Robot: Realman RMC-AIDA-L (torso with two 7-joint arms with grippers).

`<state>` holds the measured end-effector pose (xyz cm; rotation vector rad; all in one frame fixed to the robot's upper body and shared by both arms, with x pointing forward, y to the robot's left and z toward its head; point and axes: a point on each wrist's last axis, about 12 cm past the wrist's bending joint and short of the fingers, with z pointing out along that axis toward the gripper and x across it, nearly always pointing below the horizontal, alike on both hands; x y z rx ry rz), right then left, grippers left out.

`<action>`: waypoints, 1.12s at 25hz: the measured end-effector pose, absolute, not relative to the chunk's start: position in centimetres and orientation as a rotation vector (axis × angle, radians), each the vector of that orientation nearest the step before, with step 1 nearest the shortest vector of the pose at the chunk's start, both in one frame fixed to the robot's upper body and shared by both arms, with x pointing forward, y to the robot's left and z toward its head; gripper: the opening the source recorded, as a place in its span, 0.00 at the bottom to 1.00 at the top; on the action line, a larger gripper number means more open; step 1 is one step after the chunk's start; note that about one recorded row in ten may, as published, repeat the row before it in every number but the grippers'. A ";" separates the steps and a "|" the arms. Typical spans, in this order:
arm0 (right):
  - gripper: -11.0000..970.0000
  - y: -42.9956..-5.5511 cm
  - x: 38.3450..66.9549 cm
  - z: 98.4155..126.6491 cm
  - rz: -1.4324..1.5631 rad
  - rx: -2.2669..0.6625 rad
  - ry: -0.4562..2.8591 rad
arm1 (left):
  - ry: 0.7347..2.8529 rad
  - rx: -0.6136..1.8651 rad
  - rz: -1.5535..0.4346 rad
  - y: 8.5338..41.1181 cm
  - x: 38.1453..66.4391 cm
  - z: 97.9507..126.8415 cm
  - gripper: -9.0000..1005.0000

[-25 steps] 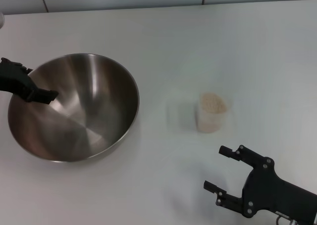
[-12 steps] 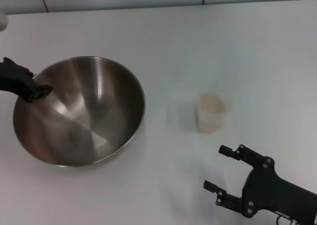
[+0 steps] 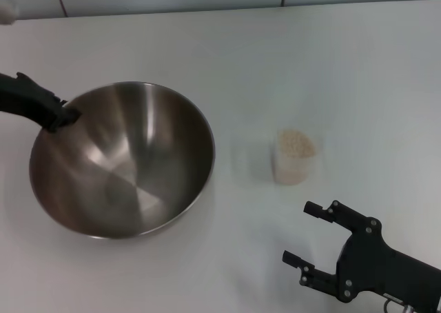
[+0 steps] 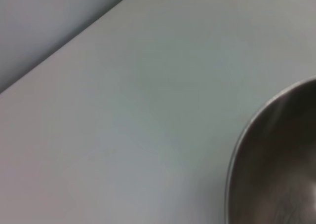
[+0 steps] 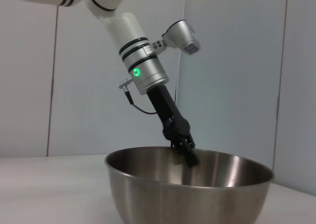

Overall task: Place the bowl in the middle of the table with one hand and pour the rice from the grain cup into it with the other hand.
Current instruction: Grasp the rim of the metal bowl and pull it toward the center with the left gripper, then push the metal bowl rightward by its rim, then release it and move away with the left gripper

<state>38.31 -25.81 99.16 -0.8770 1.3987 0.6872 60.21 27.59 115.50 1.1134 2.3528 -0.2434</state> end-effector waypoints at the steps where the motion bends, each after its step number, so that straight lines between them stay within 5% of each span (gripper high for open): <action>1: 0.78 -25.8 38.3 99.2 0.688 -0.877 1.398 | 2.378 1.073 -0.343 27.7 61.2 115.9 0.13; 28: 0.78 -25.8 38.5 99.4 0.696 -0.884 1.376 | 2.370 1.057 -0.690 24.3 64.7 117.9 0.05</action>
